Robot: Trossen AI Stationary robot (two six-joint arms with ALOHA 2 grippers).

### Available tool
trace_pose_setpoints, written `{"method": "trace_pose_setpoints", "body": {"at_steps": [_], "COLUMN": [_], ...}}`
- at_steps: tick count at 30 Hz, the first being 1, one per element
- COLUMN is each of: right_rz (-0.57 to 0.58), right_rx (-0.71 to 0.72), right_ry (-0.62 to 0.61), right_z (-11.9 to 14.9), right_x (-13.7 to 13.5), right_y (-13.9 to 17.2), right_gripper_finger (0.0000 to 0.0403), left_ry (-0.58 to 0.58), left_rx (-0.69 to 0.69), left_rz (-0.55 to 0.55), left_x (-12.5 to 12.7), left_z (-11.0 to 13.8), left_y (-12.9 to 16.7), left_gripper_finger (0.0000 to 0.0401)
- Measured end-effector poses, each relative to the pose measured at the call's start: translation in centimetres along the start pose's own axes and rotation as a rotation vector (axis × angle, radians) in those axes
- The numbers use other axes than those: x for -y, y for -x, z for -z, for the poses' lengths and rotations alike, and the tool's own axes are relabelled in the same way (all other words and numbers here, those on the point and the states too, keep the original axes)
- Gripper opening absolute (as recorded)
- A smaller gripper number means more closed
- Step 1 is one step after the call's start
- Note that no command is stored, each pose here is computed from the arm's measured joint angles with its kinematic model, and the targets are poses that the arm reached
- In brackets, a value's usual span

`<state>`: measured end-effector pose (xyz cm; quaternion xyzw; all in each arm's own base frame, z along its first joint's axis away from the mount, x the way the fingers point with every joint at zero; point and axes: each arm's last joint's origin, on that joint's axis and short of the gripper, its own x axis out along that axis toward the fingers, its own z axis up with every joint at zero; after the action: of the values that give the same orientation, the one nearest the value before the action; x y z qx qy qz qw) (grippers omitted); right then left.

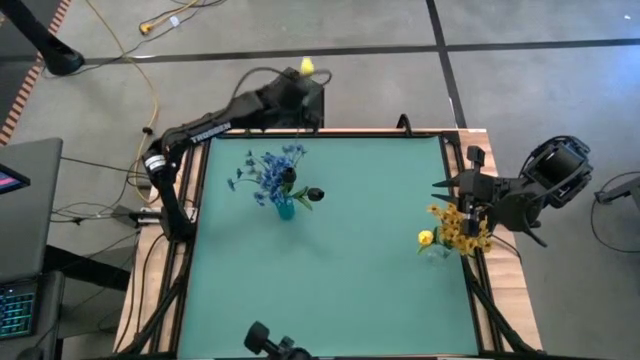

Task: Sort flowers into vase by color
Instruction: Put the yellow flower into the transparent vase

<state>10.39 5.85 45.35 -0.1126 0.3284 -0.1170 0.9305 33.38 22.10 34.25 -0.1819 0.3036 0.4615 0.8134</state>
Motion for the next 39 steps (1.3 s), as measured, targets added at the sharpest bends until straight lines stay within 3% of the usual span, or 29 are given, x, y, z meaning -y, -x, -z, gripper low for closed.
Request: {"method": "trace_pose_setpoints", "body": {"at_steps": [5, 10, 16, 20, 27, 33, 39], "right_rz": [0.006, 0.012, 0.014, 0.013, -0.035, 0.010, 0.080], "right_rx": [-0.007, -0.018, -0.024, -0.024, -0.046, -0.019, 0.073], "right_ry": [0.006, 0.015, 0.020, 0.019, 0.019, -0.059, -0.176], "right_z": [-0.2, -0.4, -0.5, -0.5, -0.4, -0.4, 1.1], "right_x": [-0.4, -0.8, -1.1, -1.0, -1.2, -0.9, 0.6], "right_y": [-0.3, -0.6, -0.8, -0.8, -0.7, -0.6, 0.3], "right_gripper_finger": [0.0118, 0.0118, 0.0118, 0.0118, 0.0118, 0.0117, 0.0094], "left_ry": [-0.071, -0.077, -0.120, -0.169, -0.348, -0.540, -0.631], "left_rx": [0.250, 0.473, 0.658, 0.716, 0.669, 0.710, 0.924], "left_rz": [0.111, 0.374, 0.745, 0.870, 1.033, 0.957, 1.116], "left_x": [1.6, 3.7, 6.7, 8.6, 13.9, 20.7, 24.6], "left_z": [-4.8, -7.8, -8.8, -8.1, -3.2, 5.4, 14.0], "left_y": [5.2, 10.7, 16.6, 20.5, 25.1, 27.4, 29.4], "left_gripper_finger": [0.0000, 0.0000, 0.0000, 0.0000, 0.0000, 0.0000, 0.0000]}}
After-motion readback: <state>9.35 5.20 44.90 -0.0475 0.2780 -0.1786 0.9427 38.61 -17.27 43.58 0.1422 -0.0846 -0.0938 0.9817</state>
